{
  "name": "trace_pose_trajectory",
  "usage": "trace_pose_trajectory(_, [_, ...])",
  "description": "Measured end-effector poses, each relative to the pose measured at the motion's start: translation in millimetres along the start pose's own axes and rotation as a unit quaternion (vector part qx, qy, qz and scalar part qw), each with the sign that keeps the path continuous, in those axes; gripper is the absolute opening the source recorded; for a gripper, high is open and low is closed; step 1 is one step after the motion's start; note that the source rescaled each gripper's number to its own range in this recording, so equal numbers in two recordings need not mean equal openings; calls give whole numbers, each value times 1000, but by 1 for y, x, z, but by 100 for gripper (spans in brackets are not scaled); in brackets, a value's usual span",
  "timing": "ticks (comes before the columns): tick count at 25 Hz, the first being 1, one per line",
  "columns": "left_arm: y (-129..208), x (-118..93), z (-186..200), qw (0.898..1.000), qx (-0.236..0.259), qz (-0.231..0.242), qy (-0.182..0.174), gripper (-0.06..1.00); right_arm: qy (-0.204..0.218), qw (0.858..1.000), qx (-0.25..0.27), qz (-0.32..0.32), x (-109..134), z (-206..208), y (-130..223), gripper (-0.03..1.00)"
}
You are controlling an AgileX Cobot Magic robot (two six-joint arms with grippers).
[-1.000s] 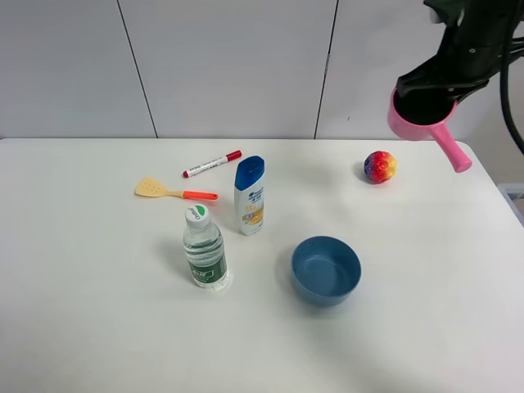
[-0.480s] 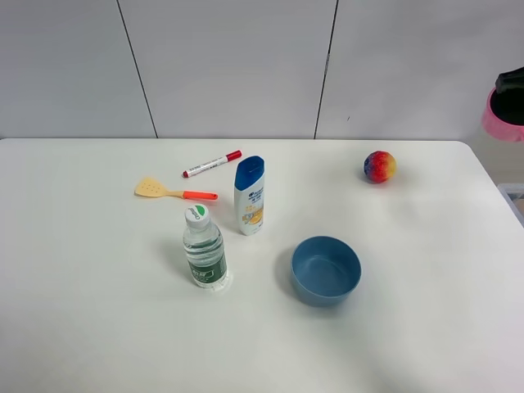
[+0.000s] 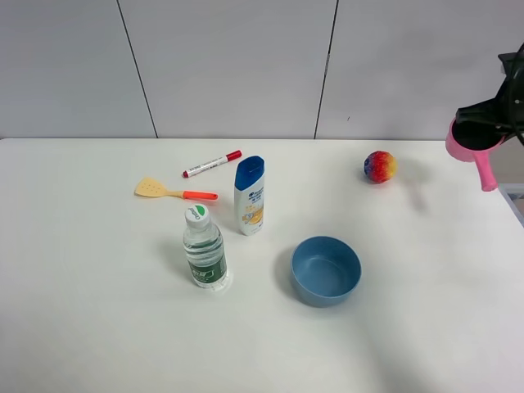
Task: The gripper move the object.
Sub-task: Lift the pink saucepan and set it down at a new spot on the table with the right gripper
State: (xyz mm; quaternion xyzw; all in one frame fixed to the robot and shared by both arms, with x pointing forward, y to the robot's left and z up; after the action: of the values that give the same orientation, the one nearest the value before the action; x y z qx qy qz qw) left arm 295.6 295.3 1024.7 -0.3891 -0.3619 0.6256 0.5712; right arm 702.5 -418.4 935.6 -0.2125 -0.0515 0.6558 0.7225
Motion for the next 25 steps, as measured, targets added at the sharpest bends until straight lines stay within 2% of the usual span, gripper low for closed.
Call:
trace_pose_trajectory(5, [0, 0, 0, 1000, 0, 0, 0, 100, -6, 1000, 4, -26, 6, -36, -12, 0])
trace_pose_trajectory(9, [0, 0, 0, 1000, 0, 0, 0, 100, -23, 999, 2, -44, 11, -44, -25, 0])
trace_pose_trajectory(15, [0, 0, 0, 1000, 0, 0, 0, 100, -37, 998, 32, -32, 18, -55, -17, 0])
trace_pose_trajectory(21, [0, 0, 0, 1000, 0, 0, 0, 100, -38, 999, 33, -16, 18, -56, -16, 0])
trace_pose_trajectory(25, [0, 0, 0, 1000, 0, 0, 0, 100, -44, 998, 50, -18, 23, -72, -9, 0])
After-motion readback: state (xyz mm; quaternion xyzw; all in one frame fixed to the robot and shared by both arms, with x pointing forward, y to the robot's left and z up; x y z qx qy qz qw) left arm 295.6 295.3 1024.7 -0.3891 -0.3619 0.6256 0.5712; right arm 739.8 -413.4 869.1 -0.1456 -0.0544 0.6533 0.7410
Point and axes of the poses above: a point on each arm's last joint axis where the gripper is mounted, z pointing back along that axis away from the gripper, x along the wrist's bending axis when the last joint is at zero, y = z × x, the point moved 7 cm from there along -z, pointing out along that axis toward the gripper, and after that the axes turned 4 degrees about z, right-handed, at the moved point
